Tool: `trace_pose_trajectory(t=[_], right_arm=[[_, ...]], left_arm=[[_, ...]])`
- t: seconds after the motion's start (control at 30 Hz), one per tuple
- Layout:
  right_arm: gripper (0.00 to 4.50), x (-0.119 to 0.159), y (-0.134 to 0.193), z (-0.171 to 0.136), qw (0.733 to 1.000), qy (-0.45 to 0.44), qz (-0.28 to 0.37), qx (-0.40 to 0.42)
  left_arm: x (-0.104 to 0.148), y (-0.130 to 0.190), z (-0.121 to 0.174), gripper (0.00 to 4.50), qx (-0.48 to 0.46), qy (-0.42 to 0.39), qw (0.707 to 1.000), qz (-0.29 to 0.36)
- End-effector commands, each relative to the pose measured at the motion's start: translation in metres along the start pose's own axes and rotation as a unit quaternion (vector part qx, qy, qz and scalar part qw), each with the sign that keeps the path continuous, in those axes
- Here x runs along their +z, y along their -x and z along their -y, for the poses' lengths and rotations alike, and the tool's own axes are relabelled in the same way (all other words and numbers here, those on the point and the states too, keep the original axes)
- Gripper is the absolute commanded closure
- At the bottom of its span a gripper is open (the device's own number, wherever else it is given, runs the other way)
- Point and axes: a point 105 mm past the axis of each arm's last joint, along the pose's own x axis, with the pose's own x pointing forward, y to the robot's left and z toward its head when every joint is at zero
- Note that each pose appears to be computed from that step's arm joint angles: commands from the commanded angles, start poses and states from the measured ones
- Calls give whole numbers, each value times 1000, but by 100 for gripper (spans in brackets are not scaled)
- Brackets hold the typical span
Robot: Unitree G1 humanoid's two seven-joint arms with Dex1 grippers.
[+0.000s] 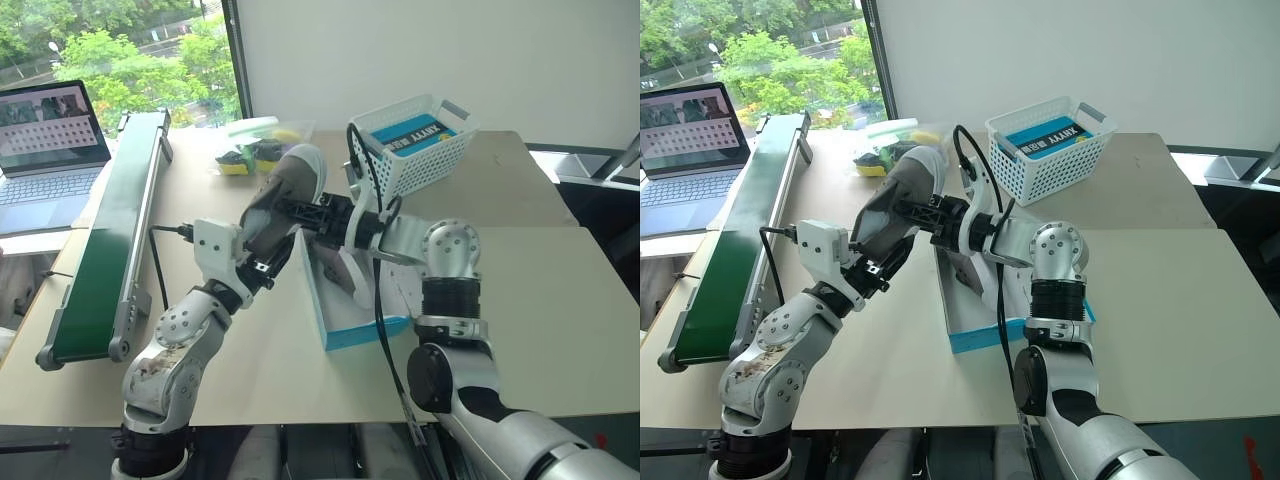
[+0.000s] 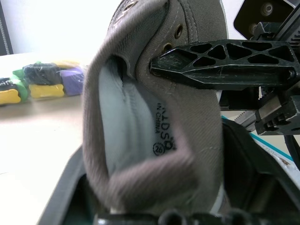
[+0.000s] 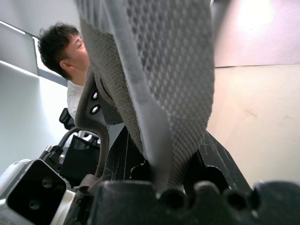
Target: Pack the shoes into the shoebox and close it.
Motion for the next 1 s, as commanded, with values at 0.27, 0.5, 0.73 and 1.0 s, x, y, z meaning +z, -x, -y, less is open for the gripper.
trace_pose_trajectory(t=[0.27, 0.5, 0.73, 1.0], right_arm=[[379, 84, 22, -9, 987, 86, 110, -77], [379, 83, 44, -4, 962, 198, -60, -176], [379, 38, 64, 18, 936, 162, -219, -225], [379, 5, 69, 42, 908, 168, -293, -249]], left_arm=[[-2, 31, 4, 3, -74, -58, 995, -40], [-15, 46, -9, 3, -82, -72, 990, -84], [-20, 41, -6, 3, -86, -69, 990, -84], [-21, 42, -1, 3, -84, -63, 991, -79]])
